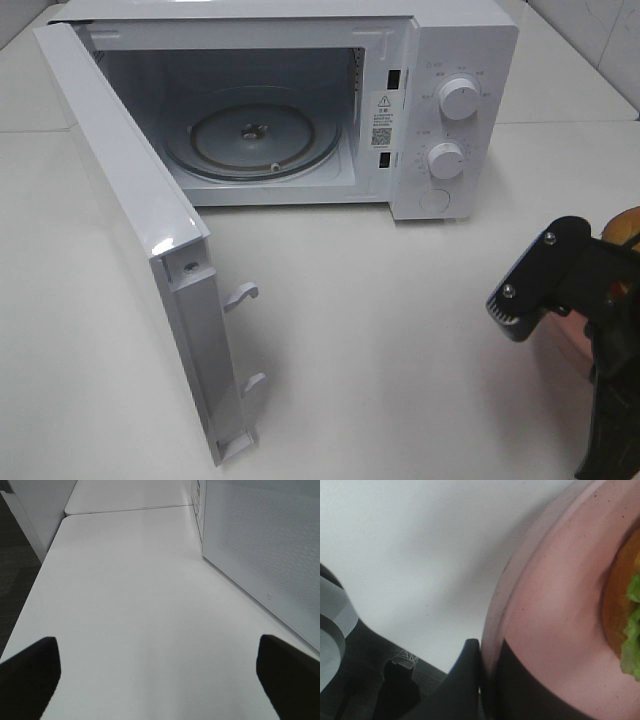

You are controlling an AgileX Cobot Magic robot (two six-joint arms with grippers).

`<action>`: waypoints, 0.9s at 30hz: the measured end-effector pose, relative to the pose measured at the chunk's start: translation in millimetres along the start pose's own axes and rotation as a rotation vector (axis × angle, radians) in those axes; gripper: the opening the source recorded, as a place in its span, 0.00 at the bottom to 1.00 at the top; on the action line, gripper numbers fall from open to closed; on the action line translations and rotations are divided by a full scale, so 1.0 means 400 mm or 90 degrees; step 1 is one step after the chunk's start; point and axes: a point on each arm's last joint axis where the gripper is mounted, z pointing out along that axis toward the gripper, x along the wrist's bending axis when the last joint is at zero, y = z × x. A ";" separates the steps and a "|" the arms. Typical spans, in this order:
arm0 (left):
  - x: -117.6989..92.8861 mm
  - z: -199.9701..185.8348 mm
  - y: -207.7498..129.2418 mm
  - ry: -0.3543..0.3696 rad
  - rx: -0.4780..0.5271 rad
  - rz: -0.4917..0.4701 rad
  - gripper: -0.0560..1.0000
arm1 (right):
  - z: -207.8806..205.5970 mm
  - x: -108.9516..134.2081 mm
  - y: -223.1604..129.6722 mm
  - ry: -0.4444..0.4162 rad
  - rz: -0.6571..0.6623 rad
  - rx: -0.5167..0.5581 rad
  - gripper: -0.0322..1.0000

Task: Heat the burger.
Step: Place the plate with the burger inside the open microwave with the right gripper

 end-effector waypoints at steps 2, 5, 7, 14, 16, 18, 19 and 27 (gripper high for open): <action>0.000 0.000 0.000 0.000 0.000 0.000 0.99 | -0.006 0.034 -0.014 -0.008 -0.061 -0.014 0.08; 0.000 0.000 0.000 0.000 0.000 0.000 0.99 | -0.007 0.042 -0.016 -0.012 -0.078 -0.017 0.08; 0.000 0.000 0.000 0.000 0.000 0.000 0.99 | -0.014 0.067 -0.017 -0.028 -0.137 -0.034 0.08; 0.000 0.000 0.000 0.000 0.000 0.000 0.99 | -0.027 0.095 -0.014 -0.055 -0.237 -0.063 0.08; 0.000 0.000 0.000 0.000 0.000 0.000 0.99 | -0.029 0.098 -0.014 -0.060 -0.283 -0.064 0.08; 0.000 0.000 0.000 0.000 0.000 0.000 0.99 | -0.030 0.100 -0.013 -0.066 -0.370 -0.065 0.08; 0.000 0.000 0.000 0.000 0.000 0.000 0.99 | -0.030 0.100 -0.013 -0.066 -0.370 -0.065 0.08; 0.000 0.000 0.000 0.000 0.000 0.000 0.99 | -0.031 0.102 -0.003 -0.083 -0.547 -0.084 0.08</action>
